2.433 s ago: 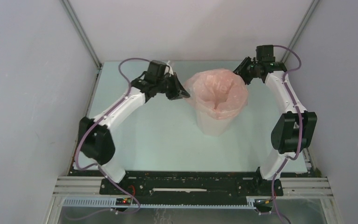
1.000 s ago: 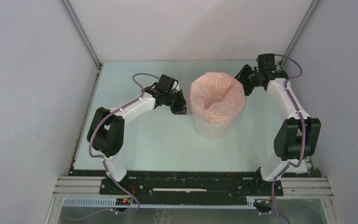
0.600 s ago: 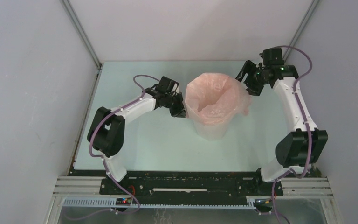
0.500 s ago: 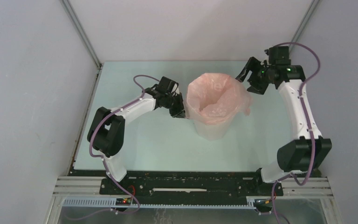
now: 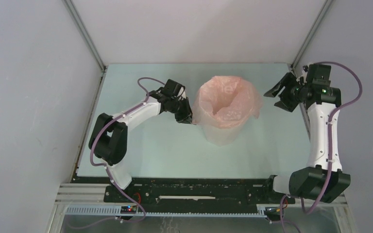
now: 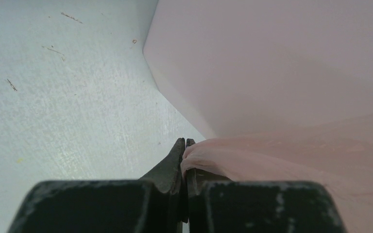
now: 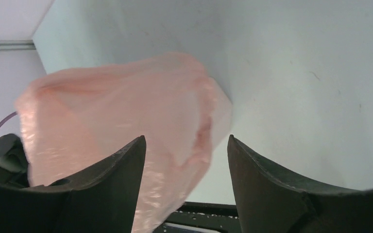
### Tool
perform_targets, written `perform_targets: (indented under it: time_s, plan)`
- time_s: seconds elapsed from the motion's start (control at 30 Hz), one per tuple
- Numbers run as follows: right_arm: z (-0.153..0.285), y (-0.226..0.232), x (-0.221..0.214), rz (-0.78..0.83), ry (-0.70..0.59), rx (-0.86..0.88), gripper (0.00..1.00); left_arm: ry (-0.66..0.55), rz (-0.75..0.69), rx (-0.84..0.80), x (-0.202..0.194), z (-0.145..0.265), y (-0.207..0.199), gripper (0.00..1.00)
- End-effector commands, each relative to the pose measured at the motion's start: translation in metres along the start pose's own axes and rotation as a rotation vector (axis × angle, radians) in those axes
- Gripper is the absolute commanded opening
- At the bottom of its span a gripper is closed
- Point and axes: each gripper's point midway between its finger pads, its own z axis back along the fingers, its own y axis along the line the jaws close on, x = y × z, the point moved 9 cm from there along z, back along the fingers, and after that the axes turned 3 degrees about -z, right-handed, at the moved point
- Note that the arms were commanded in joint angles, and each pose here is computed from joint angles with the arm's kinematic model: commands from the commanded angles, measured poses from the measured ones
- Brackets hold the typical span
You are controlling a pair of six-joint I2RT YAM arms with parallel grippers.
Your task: Put the trash bags into the trash bin
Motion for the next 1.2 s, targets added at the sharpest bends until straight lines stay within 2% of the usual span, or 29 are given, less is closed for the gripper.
perform_targets:
  time_s: [0.0,0.23,0.37,0.53,0.73,0.87,1.17]
  plan:
    - [-0.009,-0.016,-0.012,-0.055,0.025,0.052,0.71,-0.055,-0.068,-0.065,0.006,0.025,-0.028,0.06]
    - [-0.057,-0.029,-0.029,-0.164,0.144,0.106,0.68,-0.035,-0.063,-0.071,0.004,0.023,-0.028,0.06]
    - [-0.092,-0.041,-0.049,-0.237,0.205,0.117,0.43,-0.013,-0.06,-0.078,0.002,0.017,-0.027,0.06]
    - [-0.128,-0.064,-0.063,-0.189,0.249,0.018,0.22,0.035,-0.044,-0.058,-0.004,0.0,-0.018,0.06]
    - [-0.145,-0.074,-0.065,-0.128,0.266,-0.007,0.2,0.061,-0.044,-0.042,-0.012,-0.009,-0.011,0.06]
    - [-0.148,-0.083,-0.065,-0.064,0.25,-0.064,0.22,0.081,-0.06,0.033,-0.016,-0.02,0.007,0.06]
    - [-0.177,-0.091,-0.087,-0.026,0.367,-0.114,0.22,0.114,-0.071,0.111,-0.023,-0.036,0.03,0.05]
